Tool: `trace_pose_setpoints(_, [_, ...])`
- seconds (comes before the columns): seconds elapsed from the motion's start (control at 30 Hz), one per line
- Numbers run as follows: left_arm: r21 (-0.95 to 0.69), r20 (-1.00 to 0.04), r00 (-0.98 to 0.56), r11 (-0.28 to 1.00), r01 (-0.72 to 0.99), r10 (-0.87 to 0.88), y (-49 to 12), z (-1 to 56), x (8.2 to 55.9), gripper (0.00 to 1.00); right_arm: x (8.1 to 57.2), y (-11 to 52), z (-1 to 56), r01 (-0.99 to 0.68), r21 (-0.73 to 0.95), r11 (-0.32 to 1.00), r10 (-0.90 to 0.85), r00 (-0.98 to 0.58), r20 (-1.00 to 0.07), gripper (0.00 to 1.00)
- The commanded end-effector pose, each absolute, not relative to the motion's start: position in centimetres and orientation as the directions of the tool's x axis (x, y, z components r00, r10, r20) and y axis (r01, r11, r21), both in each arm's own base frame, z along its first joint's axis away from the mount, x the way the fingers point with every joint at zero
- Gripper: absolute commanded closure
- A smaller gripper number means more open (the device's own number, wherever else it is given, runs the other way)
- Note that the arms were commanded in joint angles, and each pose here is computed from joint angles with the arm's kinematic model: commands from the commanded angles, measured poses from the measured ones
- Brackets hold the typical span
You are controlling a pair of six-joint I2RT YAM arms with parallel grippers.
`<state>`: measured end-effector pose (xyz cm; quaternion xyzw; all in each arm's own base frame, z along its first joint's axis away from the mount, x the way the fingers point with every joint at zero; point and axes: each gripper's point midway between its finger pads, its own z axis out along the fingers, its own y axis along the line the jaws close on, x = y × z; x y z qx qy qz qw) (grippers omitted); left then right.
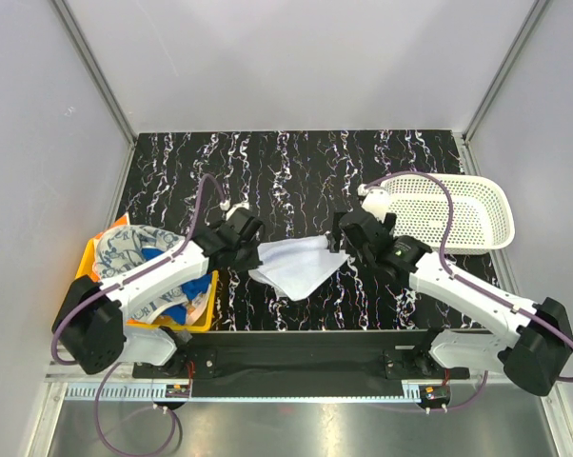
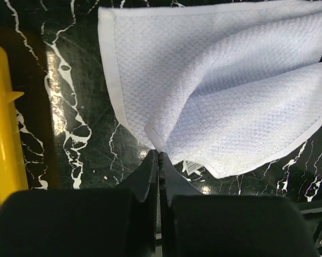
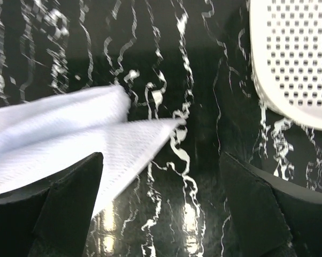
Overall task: Fold and stack the towels
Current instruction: Move the towel to the center of the board
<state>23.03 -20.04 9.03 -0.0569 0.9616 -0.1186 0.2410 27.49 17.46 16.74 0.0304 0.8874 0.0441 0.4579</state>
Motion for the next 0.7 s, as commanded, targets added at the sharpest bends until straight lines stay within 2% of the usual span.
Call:
trace_pose_setpoints(0.0, [-0.346,-0.503,-0.832,0.937,-0.053,-0.233,-20.7,11.0,24.3,1.0,27.1,16.8,15.1,0.074,0.154,0.985,0.167,-0.606,-0.778,0.04])
trace_pose_setpoints(0.07, [-0.342,-0.5,-0.835,0.938,-0.054,-0.231,-20.5,10.7,24.1,0.91,26.7,16.5,14.0,0.09,0.154,0.984,0.176,-0.626,-0.759,0.06])
trace_pose_setpoints(0.1, [-0.344,-0.501,-0.834,0.938,-0.053,-0.231,-20.4,10.7,24.1,0.91,26.6,16.3,13.5,0.097,0.152,0.984,0.179,-0.633,-0.753,0.07])
trace_pose_setpoints(0.17, [-0.348,-0.511,-0.831,0.937,-0.037,-0.222,-20.5,10.9,24.1,0.8,26.6,15.5,12.7,0.122,0.155,0.98,0.197,-0.647,-0.737,0.09])
trace_pose_setpoints(0.27, [-0.347,-0.535,-0.82,0.938,-0.004,-0.201,-20.6,11.9,24.3,0.63,27.4,15.0,12.0,0.137,0.193,0.972,0.235,-0.657,-0.717,0.18])
trace_pose_setpoints(0.37, [-0.34,-0.563,-0.811,0.939,0.048,-0.162,-21.1,13.2,24.0,0.53,28.3,14.7,11.9,0.149,0.219,0.964,0.262,-0.658,-0.706,0.23])
trace_pose_setpoints(0.47, [-0.3,-0.588,-0.804,0.948,0.111,-0.091,-22.4,14.1,23.0,0.49,29.2,15.0,11.9,0.142,0.249,0.958,0.279,-0.662,-0.696,0.25])
trace_pose_setpoints(0.67, [-0.228,-0.59,-0.807,0.951,0.208,0.035,-25.7,13.2,20.4,0.48,30.4,16.1,10.5,0.142,0.284,0.948,0.3,-0.695,-0.654,0.33])
